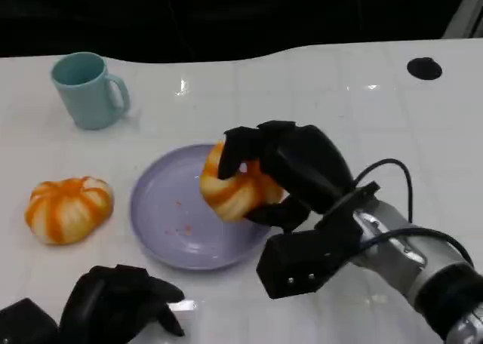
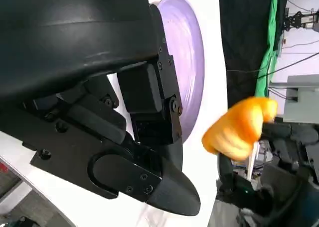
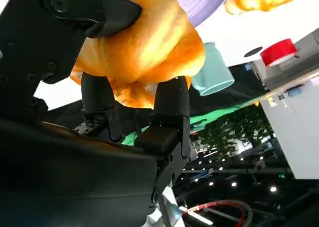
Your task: Grasp the bread from the table and place it into the plate.
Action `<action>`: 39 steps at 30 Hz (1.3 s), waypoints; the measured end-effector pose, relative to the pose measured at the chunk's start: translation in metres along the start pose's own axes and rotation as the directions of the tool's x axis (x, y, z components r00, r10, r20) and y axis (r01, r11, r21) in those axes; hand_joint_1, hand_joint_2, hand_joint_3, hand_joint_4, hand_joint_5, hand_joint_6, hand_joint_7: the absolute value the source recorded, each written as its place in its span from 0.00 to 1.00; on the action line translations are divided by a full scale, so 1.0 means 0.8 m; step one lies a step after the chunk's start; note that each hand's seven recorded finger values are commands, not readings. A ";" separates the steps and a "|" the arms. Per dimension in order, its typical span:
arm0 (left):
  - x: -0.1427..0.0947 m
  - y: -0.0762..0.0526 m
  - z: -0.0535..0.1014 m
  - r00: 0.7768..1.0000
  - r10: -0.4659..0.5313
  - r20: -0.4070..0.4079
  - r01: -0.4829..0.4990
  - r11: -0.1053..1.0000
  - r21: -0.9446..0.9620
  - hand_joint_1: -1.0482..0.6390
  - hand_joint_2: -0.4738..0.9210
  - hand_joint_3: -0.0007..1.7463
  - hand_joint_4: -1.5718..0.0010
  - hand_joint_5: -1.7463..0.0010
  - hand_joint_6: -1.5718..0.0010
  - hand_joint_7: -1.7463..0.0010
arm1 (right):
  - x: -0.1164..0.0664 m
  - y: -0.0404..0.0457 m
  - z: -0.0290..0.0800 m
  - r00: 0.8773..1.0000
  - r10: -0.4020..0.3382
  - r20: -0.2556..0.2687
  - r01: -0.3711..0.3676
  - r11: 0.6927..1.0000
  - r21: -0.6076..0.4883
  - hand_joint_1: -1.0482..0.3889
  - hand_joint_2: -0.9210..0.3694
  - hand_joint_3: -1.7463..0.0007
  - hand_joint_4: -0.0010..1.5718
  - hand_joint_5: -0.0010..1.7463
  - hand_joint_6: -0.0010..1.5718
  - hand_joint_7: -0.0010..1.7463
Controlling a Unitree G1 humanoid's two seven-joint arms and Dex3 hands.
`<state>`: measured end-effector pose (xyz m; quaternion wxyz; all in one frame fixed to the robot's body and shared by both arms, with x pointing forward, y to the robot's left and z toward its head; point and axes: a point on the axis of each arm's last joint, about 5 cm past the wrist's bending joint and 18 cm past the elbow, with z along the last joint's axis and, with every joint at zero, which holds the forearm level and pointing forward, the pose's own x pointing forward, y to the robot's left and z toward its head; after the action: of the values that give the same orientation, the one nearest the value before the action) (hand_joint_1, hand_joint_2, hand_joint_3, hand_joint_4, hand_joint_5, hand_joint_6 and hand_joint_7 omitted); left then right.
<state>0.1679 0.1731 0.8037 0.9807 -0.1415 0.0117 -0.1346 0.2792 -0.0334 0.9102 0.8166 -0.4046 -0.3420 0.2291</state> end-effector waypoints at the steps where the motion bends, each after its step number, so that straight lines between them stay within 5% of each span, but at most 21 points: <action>1: 0.000 -0.001 0.000 1.000 0.000 0.000 0.000 1.000 -0.001 0.00 0.94 0.00 0.15 0.47 0.00 0.88 | 0.003 0.003 0.002 1.000 0.003 0.003 -0.003 1.000 0.002 0.58 0.48 0.20 0.63 1.00 0.54 0.89; 7: 0.001 -0.002 0.000 1.000 -0.004 -0.003 0.004 1.000 0.005 0.00 0.94 0.00 0.15 0.48 0.00 0.88 | 0.015 0.016 0.007 0.999 0.049 -0.006 -0.048 0.999 0.017 0.59 0.45 0.22 0.61 1.00 0.49 0.94; 11: 0.001 -0.002 0.000 1.000 -0.002 -0.002 0.002 1.000 0.006 0.00 0.94 0.00 0.15 0.48 0.00 0.88 | 0.018 0.021 0.007 0.997 0.078 -0.021 -0.077 0.997 0.025 0.59 0.37 0.34 0.56 0.97 0.60 0.56; 15: 0.001 -0.003 -0.001 1.000 -0.002 0.000 0.002 1.000 0.007 0.00 0.94 0.00 0.15 0.48 0.00 0.88 | 0.019 0.021 0.005 0.992 0.117 -0.052 -0.118 0.993 -0.004 0.51 0.12 0.77 0.49 0.53 0.62 0.13; 18: 0.001 -0.003 -0.001 1.000 -0.002 0.001 0.002 1.000 0.007 0.00 0.94 0.00 0.15 0.48 0.00 0.89 | 0.019 0.020 0.002 0.980 0.184 -0.078 -0.189 0.980 -0.058 0.47 0.03 0.91 0.41 0.29 0.54 0.02; 21: 0.001 -0.003 -0.001 1.000 -0.002 0.001 0.002 1.000 0.007 0.00 0.94 0.00 0.15 0.49 0.00 0.89 | 0.020 0.016 -0.003 0.958 0.261 -0.116 -0.273 0.956 -0.104 0.43 0.00 0.97 0.36 0.14 0.45 0.00; 29: 0.001 -0.003 -0.001 1.000 -0.003 0.002 0.003 1.000 0.007 0.00 0.94 0.00 0.15 0.49 0.00 0.89 | 0.029 -0.005 -0.004 0.910 0.383 -0.158 -0.405 0.903 -0.144 0.35 0.00 0.95 0.27 0.07 0.33 0.00; 37: 0.001 -0.003 -0.001 1.000 -0.003 0.002 0.003 1.000 0.008 0.00 0.95 0.00 0.15 0.49 0.00 0.89 | 0.027 -0.018 -0.003 0.902 0.405 -0.147 -0.423 0.897 -0.126 0.33 0.00 0.95 0.27 0.07 0.29 0.00; 39: 0.001 -0.003 0.000 1.000 -0.003 0.003 0.003 1.000 0.008 0.00 0.95 0.00 0.15 0.49 0.00 0.89 | 0.025 -0.021 -0.002 0.910 0.394 -0.133 -0.409 0.906 -0.114 0.33 0.00 0.95 0.27 0.07 0.29 0.00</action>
<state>0.1676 0.1706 0.8041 0.9810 -0.1376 0.0096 -0.1361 0.2954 -0.0308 0.9303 0.7388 -0.5338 -0.2225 0.3460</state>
